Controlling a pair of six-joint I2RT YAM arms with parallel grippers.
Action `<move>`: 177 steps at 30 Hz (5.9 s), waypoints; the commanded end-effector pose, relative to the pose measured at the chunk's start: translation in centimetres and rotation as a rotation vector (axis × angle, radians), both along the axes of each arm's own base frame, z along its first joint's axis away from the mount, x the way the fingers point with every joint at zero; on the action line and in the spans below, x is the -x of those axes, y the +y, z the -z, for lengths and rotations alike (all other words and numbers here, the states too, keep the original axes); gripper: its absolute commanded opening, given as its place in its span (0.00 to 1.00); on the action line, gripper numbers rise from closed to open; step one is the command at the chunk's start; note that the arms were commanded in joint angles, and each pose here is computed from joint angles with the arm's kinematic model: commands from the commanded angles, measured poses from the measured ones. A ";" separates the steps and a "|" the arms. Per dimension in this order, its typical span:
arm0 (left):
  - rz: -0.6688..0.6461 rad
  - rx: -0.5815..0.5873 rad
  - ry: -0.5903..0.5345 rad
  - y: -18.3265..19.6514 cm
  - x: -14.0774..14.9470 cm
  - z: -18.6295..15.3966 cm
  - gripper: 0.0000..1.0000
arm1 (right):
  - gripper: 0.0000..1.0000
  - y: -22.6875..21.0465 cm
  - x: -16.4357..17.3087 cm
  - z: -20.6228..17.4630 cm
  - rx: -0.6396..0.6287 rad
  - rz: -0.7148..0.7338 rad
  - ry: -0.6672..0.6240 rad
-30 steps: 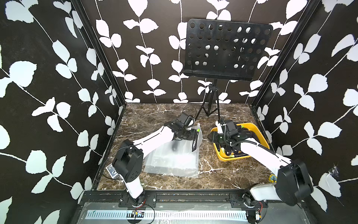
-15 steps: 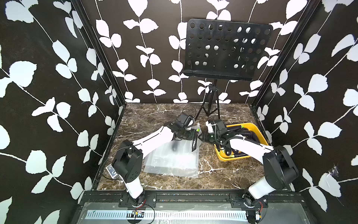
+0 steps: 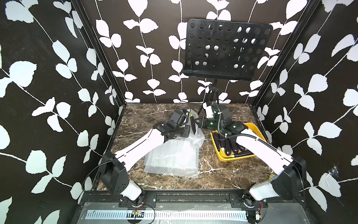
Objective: Place the eggplant in a zip-top bag and seal the zipper
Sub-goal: Adjust the zipper food storage bag in the zipper food storage bag, then pick up the eggplant from the basket, then place the eggplant in the zipper food storage bag, then adjust the zipper food storage bag in the zipper food storage bag.
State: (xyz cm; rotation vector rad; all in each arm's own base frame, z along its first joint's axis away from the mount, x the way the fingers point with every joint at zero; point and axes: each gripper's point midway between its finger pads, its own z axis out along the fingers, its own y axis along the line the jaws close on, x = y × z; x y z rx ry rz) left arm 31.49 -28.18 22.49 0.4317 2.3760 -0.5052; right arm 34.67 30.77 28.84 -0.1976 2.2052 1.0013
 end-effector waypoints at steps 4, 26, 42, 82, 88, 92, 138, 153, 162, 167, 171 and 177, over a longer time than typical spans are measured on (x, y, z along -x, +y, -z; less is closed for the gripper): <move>-0.002 0.051 -0.091 1.5 1.2 -3.9 0.00 | 0.00 2.0 -0.3 1.9 0.109 -0.058 0.031; 0.117 0.031 0.041 -2.7 1.3 -4.0 0.00 | 0.00 -0.5 -1.1 7.1 -0.090 0.034 0.222; 0.153 0.024 0.230 -6.0 0.6 5.3 0.00 | 0.36 -8.0 1.6 10.7 0.151 0.123 0.232; 0.154 0.065 0.215 -6.0 1.1 5.2 0.00 | 0.17 -16.1 -1.7 23.5 0.468 0.290 0.405; 0.145 0.053 0.212 -5.6 1.1 5.4 0.00 | 0.16 -16.8 -1.9 18.5 0.444 0.338 0.300; 0.142 0.051 0.216 -5.6 1.0 5.7 0.00 | 0.16 -17.4 -1.7 16.0 0.451 0.354 0.250; 0.096 0.161 0.193 -5.9 0.1 3.1 0.00 | 0.17 -3.8 4.4 11.5 0.159 0.139 0.023; 0.127 0.130 0.181 -5.5 1.2 3.2 0.00 | 0.43 -1.8 2.6 10.7 0.221 0.125 0.088; 0.123 0.112 0.225 -5.8 0.9 5.2 0.00 | 0.56 -4.7 3.6 3.7 0.196 0.171 -0.049; 0.127 0.116 0.222 -5.9 0.8 5.0 0.00 | 0.53 -6.6 3.2 5.1 0.305 0.213 -0.027; 0.129 0.113 0.210 -5.7 0.9 4.7 0.00 | 0.53 -8.5 2.3 9.2 0.368 0.230 0.059; 0.125 0.125 0.198 -5.6 0.9 4.0 0.00 | 0.50 -8.0 2.2 13.6 0.391 0.211 0.137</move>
